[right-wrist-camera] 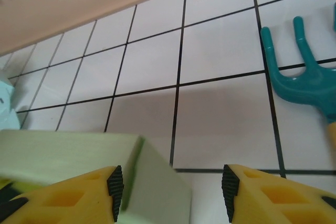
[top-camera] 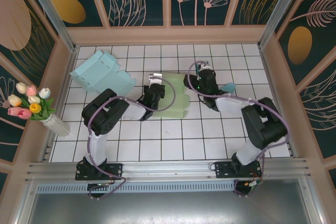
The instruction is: Fold the paper box
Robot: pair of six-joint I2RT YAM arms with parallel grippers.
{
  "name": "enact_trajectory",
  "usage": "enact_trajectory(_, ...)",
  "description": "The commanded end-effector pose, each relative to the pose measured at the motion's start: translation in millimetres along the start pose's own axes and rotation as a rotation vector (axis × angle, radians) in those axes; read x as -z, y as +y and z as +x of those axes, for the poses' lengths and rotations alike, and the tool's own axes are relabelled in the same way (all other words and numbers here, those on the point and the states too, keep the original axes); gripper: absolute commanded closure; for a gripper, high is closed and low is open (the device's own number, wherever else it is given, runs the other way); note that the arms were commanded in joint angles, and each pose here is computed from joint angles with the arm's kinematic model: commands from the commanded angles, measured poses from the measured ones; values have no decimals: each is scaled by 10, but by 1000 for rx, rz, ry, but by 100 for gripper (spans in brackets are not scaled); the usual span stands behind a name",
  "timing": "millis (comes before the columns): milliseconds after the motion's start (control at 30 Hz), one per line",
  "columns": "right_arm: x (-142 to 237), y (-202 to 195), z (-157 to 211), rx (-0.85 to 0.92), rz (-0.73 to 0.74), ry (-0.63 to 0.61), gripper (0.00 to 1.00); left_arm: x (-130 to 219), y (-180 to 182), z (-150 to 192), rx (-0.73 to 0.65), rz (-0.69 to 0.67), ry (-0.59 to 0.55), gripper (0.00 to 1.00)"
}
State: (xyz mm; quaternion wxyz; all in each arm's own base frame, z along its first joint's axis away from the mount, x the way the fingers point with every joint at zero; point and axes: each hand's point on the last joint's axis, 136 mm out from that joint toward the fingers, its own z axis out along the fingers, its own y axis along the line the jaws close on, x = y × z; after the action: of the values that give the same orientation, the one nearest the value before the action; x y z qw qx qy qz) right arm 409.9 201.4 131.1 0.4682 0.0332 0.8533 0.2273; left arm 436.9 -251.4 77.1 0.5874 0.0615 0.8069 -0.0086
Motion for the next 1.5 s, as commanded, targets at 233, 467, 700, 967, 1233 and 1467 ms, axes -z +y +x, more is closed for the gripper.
enact_trajectory(233, 1088, -93, -349, -32, 30, -179, 43, 287, -315, -229, -65, 257, 8, 97)
enact_trajectory(467, 1371, 1, -178, -65, -56, -185, 43, 771, -212, -160, -120, 381, -187, 98)
enact_trajectory(700, 1318, 48, -39, -33, -51, -150, 43, 991, -236, -122, -227, 459, -208, 98)
enact_trajectory(967, 1470, 19, -47, -39, -64, -213, 43, 921, -349, -420, -365, 462, -121, 97)
enact_trajectory(1233, 1767, -164, -79, -69, -64, -352, 42, 862, -133, -557, -1020, 246, -63, 100)
enact_trajectory(1467, 1942, -242, -94, -89, -81, -426, 41, 925, 63, -346, -1713, 157, 88, 100)
